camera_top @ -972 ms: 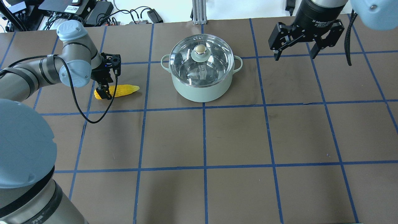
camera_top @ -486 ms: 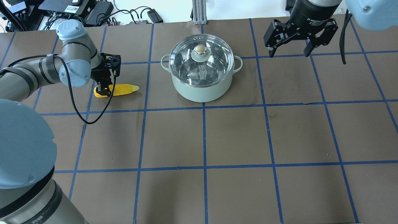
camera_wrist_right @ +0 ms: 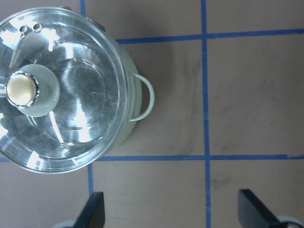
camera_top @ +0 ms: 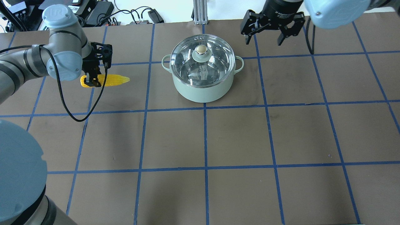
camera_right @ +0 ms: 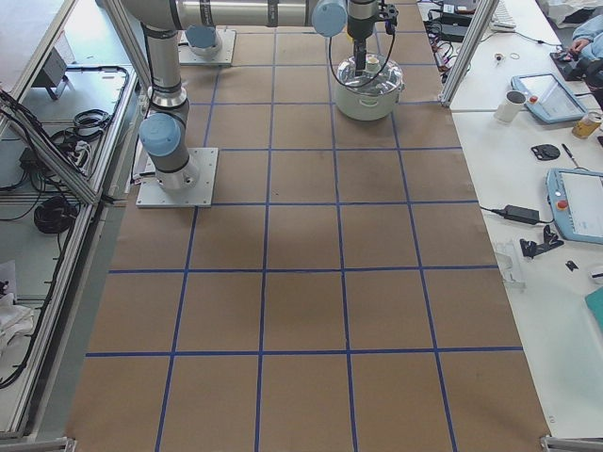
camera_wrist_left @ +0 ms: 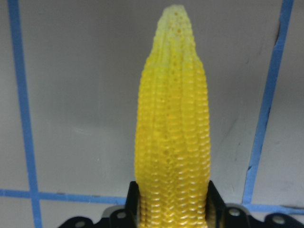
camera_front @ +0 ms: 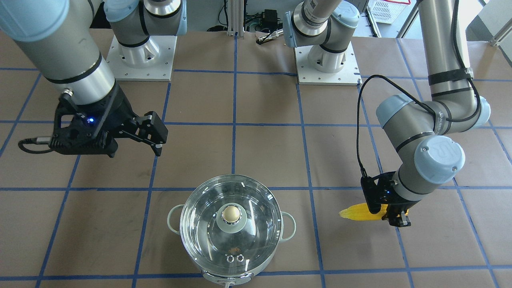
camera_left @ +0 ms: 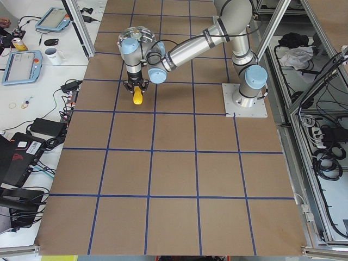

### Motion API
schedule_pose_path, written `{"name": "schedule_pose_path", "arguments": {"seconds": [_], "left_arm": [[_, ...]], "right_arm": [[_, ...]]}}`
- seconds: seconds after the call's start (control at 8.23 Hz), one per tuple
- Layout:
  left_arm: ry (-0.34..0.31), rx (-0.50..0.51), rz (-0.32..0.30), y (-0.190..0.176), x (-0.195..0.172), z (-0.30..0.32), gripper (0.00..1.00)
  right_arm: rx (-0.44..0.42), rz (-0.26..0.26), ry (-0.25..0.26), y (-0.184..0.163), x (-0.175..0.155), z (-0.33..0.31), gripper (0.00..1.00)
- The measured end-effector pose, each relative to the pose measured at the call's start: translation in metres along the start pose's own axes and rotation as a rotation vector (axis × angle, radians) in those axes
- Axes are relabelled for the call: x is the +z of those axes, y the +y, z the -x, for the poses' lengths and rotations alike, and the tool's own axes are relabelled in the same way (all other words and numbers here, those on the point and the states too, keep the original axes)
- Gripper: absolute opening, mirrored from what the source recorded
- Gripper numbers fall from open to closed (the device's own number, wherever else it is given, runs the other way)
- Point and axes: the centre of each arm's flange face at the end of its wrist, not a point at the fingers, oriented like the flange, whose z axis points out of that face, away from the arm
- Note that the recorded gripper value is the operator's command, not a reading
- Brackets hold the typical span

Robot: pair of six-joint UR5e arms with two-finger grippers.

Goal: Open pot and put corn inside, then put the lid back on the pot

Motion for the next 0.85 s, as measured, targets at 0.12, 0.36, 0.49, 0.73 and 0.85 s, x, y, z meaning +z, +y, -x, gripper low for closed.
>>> {"name": "schedule_pose_path", "arguments": {"seconds": [0.12, 0.36, 0.49, 0.73, 0.85], "left_arm": [[-0.04, -0.003, 0.012, 0.003, -0.027, -0.004, 0.0], [-0.111, -0.006, 0.023, 0.006, -0.069, -0.011, 0.0], [-0.143, -0.008, 0.027, 0.006, -0.087, -0.014, 0.0], [-0.2, -0.003, 0.033, 0.002, -0.121, -0.021, 0.0], [-0.218, -0.002, 0.034, 0.001, -0.133, -0.025, 0.0]], "right_arm": [[0.011, -0.022, -0.024, -0.007, 0.013, 0.022, 1.0], [0.018, -0.073, -0.074, -0.016, 0.041, 0.065, 1.0], [0.027, -0.095, -0.1, -0.022, 0.06, 0.086, 1.0], [0.042, -0.124, -0.129, -0.033, 0.092, 0.111, 1.0], [0.058, -0.131, -0.138, -0.037, 0.1, 0.117, 1.0]]}}
